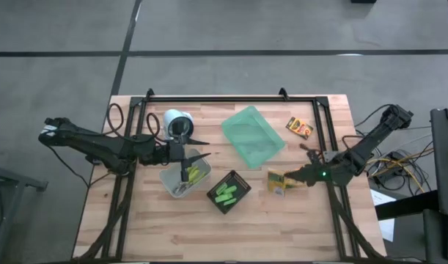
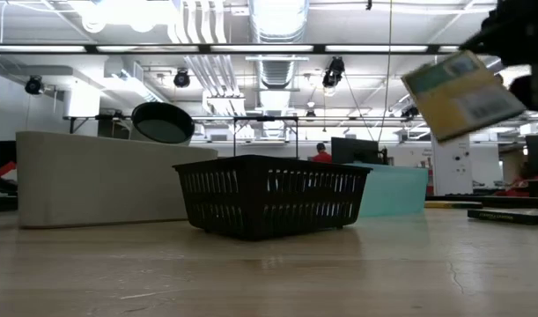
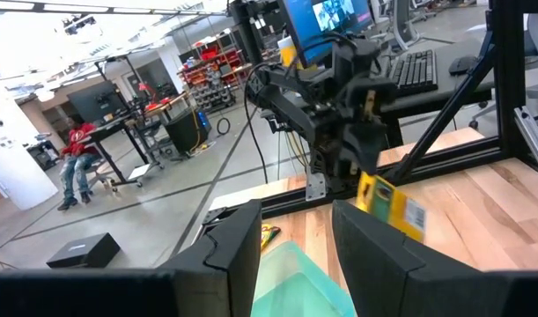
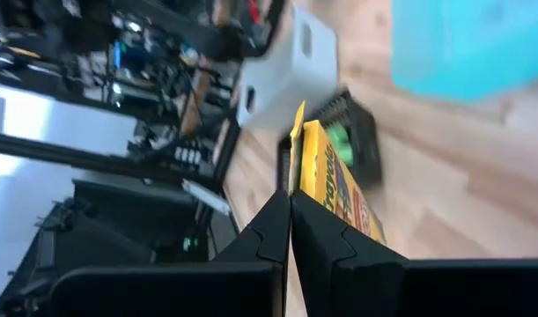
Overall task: Pick & Place School Supplies
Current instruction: Put the crayon box into the light green bin
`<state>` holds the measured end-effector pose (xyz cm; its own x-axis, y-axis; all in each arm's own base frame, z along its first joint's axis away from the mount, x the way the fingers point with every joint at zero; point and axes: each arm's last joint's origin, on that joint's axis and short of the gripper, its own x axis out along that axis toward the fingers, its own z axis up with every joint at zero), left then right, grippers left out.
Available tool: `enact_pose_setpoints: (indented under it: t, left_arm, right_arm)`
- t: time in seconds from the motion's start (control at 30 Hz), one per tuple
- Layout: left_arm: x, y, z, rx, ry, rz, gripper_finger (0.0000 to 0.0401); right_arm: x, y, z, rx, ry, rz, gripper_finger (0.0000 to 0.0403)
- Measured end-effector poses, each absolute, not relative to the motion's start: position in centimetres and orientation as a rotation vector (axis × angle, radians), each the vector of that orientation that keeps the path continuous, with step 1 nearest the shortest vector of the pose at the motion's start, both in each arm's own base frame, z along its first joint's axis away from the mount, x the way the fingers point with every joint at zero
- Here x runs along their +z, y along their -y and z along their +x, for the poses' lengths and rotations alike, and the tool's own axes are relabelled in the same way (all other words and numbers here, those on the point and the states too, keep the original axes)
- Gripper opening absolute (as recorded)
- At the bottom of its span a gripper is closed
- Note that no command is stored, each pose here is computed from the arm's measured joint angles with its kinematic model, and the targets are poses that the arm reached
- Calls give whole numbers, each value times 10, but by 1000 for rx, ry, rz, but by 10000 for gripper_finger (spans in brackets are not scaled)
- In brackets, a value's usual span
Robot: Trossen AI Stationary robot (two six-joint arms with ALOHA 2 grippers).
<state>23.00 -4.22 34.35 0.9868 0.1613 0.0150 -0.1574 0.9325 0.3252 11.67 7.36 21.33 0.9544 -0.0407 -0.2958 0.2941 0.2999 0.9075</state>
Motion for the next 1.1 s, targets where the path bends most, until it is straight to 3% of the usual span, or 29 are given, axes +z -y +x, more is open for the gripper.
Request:
enact_pose_setpoints:
  t: [0.5, 1.1]
  left_arm:
    - [343, 42, 230, 163, -12, 332, 147]
    - [343, 42, 230, 163, -12, 332, 147]
  right_arm:
    - [272, -37, 129, -339, -9, 1070, 8]
    - [257, 10, 139, -452, -69, 1105, 8]
